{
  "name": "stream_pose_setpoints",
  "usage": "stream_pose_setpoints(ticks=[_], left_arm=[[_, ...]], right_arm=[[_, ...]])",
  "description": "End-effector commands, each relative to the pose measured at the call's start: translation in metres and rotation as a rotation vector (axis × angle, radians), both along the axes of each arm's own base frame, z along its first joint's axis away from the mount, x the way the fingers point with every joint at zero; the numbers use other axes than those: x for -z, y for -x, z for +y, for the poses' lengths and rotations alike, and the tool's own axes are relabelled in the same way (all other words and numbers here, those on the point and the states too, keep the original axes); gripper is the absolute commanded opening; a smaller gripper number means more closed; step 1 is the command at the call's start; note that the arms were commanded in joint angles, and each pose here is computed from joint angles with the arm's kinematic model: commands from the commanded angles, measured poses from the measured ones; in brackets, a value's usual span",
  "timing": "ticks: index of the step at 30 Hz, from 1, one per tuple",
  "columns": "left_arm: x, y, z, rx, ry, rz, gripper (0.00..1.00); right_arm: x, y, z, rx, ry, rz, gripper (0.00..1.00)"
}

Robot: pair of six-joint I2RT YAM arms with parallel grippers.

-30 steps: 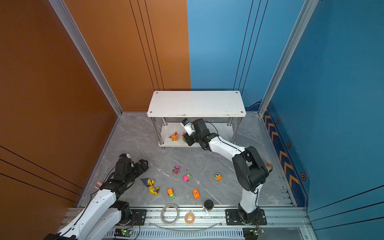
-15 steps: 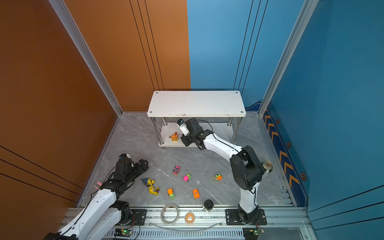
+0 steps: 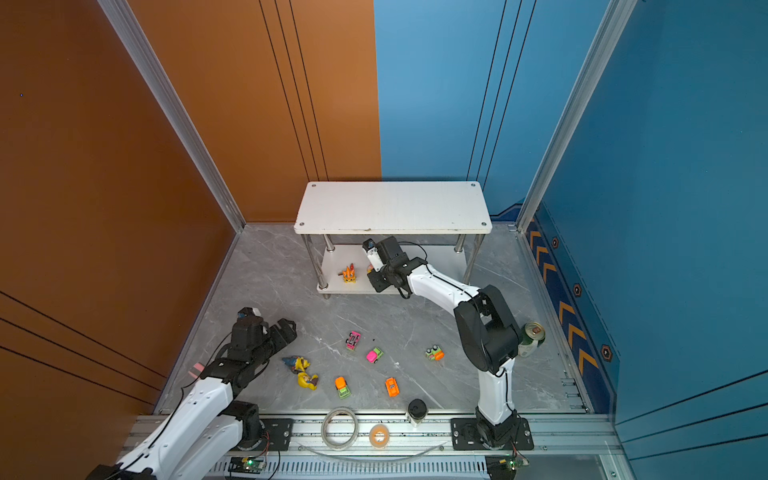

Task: Place and organize the plastic toys onto the shelf

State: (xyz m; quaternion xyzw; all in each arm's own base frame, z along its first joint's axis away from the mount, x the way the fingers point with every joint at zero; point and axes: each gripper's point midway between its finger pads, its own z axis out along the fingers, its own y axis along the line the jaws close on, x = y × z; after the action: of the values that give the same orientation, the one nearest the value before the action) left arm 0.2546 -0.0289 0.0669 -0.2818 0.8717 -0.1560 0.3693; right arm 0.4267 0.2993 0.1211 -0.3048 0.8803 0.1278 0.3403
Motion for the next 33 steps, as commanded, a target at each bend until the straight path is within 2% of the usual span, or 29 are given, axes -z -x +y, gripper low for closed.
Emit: stream_pose_setpoints(ticks=[1, 4, 9, 14, 18, 22, 33], left_arm=[[0.003, 0.001, 0.004, 0.003, -0.034, 0.009, 0.94], [0.003, 0.001, 0.003, 0.004, -0.033, 0.008, 0.94], [0.003, 0.001, 0.003, 0.001, -0.029, 0.008, 0.95], [0.004, 0.0, 0.002, 0.004, -0.025, 0.01, 0.95], [0.003, 0.0, 0.002, 0.006, -0.026, 0.01, 0.95], [0.004, 0.0, 0.003, 0.005, -0.03, 0.014, 0.95], [0.008, -0.002, 0.003, 0.005, -0.033, 0.025, 0.95]], right_arm=[[-0.002, -0.004, -0.008, 0.032, -0.026, 0.004, 0.12], [-0.008, -0.006, -0.013, 0.034, 0.006, -0.03, 0.16], [-0.015, -0.003, -0.01, -0.013, 0.172, -0.129, 0.38], [-0.014, -0.003, -0.005, -0.076, 0.324, -0.214, 0.5], [-0.011, -0.005, 0.0, -0.136, 0.405, -0.253, 0.53], [-0.009, -0.011, 0.002, -0.182, 0.435, -0.271, 0.54], [0.01, -0.021, 0.007, -0.27, 0.403, -0.192, 0.55]])
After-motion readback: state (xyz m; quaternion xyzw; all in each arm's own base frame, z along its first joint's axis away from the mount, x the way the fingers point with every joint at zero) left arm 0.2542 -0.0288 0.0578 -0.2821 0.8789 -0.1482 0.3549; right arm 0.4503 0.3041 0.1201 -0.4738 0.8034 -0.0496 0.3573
